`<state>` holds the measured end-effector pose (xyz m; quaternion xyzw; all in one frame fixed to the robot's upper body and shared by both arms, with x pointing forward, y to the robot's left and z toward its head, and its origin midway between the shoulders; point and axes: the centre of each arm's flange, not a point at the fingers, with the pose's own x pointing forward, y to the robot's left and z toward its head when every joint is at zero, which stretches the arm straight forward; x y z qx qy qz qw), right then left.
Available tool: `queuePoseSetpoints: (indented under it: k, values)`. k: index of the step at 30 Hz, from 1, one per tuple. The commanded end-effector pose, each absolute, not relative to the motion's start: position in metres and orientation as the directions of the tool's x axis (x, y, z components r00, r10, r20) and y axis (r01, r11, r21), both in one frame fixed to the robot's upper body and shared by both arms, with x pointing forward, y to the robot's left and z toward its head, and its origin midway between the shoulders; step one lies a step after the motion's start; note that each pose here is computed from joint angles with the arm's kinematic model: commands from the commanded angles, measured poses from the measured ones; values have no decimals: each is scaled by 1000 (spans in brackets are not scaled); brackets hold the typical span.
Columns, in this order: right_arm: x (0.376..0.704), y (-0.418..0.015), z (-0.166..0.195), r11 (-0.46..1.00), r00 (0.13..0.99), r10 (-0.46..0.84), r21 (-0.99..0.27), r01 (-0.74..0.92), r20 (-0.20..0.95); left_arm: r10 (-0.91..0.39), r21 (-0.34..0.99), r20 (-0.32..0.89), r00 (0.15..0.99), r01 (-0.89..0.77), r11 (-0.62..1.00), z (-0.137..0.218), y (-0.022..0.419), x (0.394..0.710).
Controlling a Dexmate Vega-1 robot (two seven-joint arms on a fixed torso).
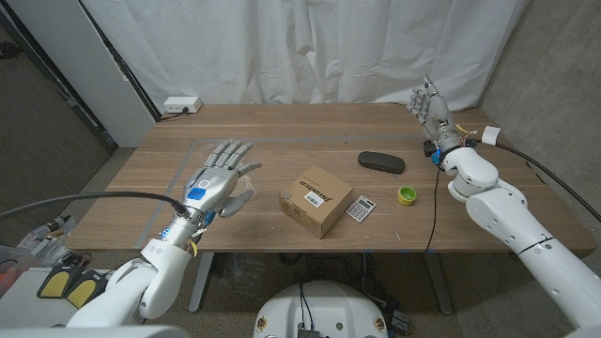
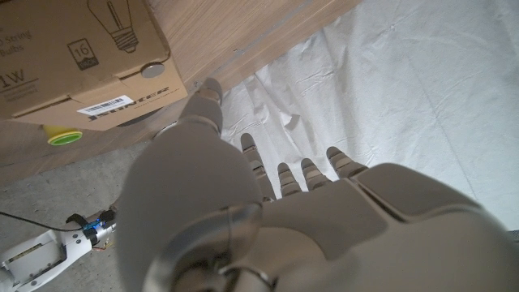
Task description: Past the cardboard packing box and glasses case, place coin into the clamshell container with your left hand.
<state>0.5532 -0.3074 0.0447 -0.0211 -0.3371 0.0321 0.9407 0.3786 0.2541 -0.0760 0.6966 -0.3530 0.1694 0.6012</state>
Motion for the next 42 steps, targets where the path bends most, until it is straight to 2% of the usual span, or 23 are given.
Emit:
queuePoseSetpoints:
  k: [1,13,27,32,42]
  values:
    - [550,-317,42,997,774,74,-59,-47,628,-277,732,625,730,-671,-119,-68,235,372]
    - [550,-320,36,997,781,76,-50,-57,620,-305,748,592,746,-649,-135,-66,228,370]
    - [546,-320,30,998,771,60,-31,-53,634,-384,738,588,712,-666,-106,-86,219,394]
    - [545,-320,28,999,773,50,-22,-47,633,-385,754,586,713,-653,-63,-91,217,405]
    - [545,-323,29,999,774,42,-14,-42,632,-375,749,589,716,-658,-79,-92,216,412]
